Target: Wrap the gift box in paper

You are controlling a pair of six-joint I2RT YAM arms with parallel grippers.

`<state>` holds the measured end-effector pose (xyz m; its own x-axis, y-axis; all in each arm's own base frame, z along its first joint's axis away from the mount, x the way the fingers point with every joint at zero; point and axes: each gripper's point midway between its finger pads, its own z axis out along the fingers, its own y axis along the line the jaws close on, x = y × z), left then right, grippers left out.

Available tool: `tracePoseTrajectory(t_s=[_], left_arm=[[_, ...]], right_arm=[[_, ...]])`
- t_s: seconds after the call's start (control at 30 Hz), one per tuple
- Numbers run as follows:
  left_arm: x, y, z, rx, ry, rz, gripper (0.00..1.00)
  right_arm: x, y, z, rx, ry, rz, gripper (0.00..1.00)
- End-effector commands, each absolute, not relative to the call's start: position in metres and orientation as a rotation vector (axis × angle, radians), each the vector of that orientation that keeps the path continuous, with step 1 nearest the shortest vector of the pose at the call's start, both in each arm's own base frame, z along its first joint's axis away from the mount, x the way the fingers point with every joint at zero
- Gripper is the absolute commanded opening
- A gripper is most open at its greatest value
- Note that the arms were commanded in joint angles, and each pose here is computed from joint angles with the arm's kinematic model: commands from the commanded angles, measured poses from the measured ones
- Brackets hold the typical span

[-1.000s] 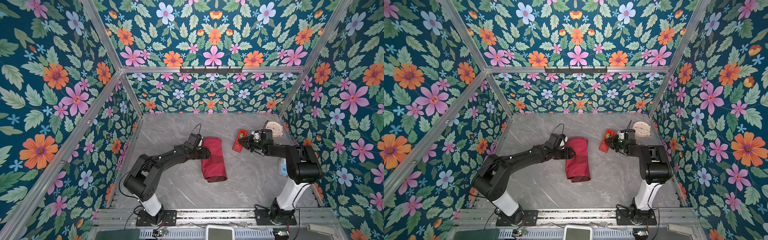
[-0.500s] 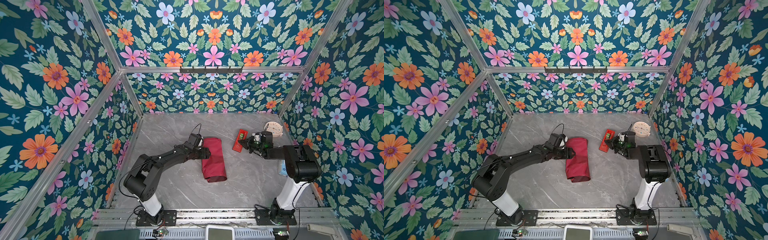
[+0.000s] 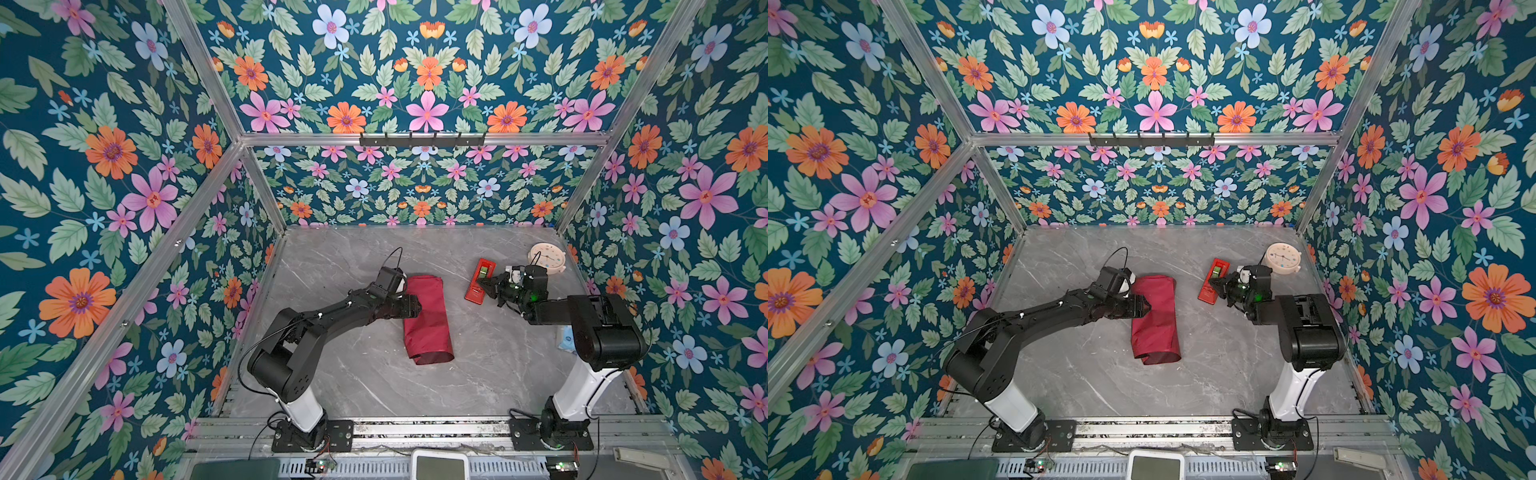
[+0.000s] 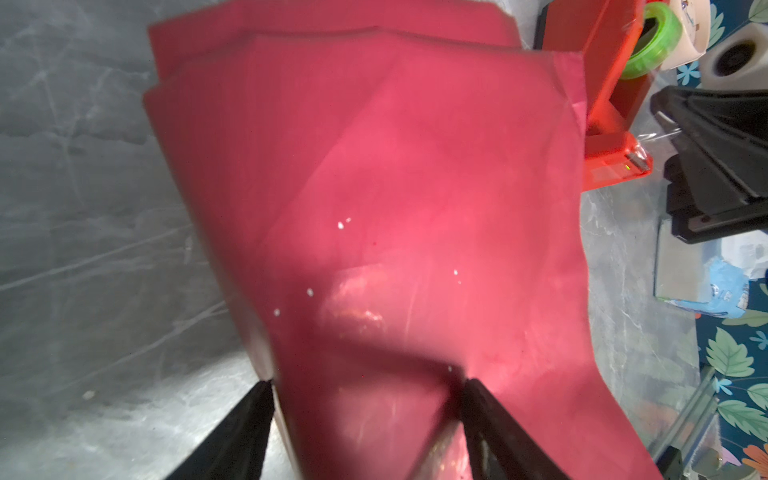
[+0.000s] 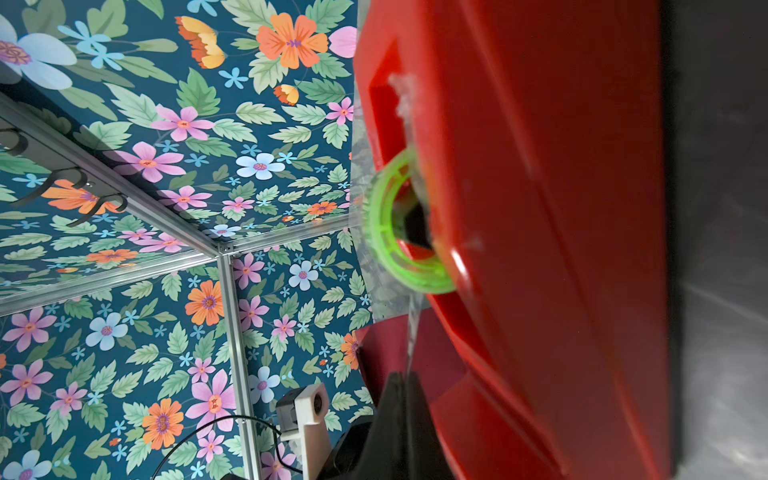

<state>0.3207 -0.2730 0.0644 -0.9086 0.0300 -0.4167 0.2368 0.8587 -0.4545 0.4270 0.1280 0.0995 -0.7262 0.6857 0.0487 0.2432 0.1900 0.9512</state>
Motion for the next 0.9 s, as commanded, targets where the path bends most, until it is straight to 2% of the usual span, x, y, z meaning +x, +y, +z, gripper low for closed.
tracePoseTrajectory(t_s=[0.0, 0.47, 0.87], left_arm=[[0.304, -0.237, 0.031, 0.183, 2.773, -0.463, 0.73], [0.303, -0.236, 0.03, 0.185, 2.773, -0.462, 0.73], [0.303, -0.236, 0.03, 0.184, 2.771, -0.46, 0.73]], right_arm=[[0.424, 0.137, 0.121, 0.761, 2.04, 1.615, 0.0], [0.401, 0.146, 0.121, 0.719, 2.073, 1.607, 0.0], [0.404, 0.146, 0.121, 0.751, 2.076, 1.62, 0.0]])
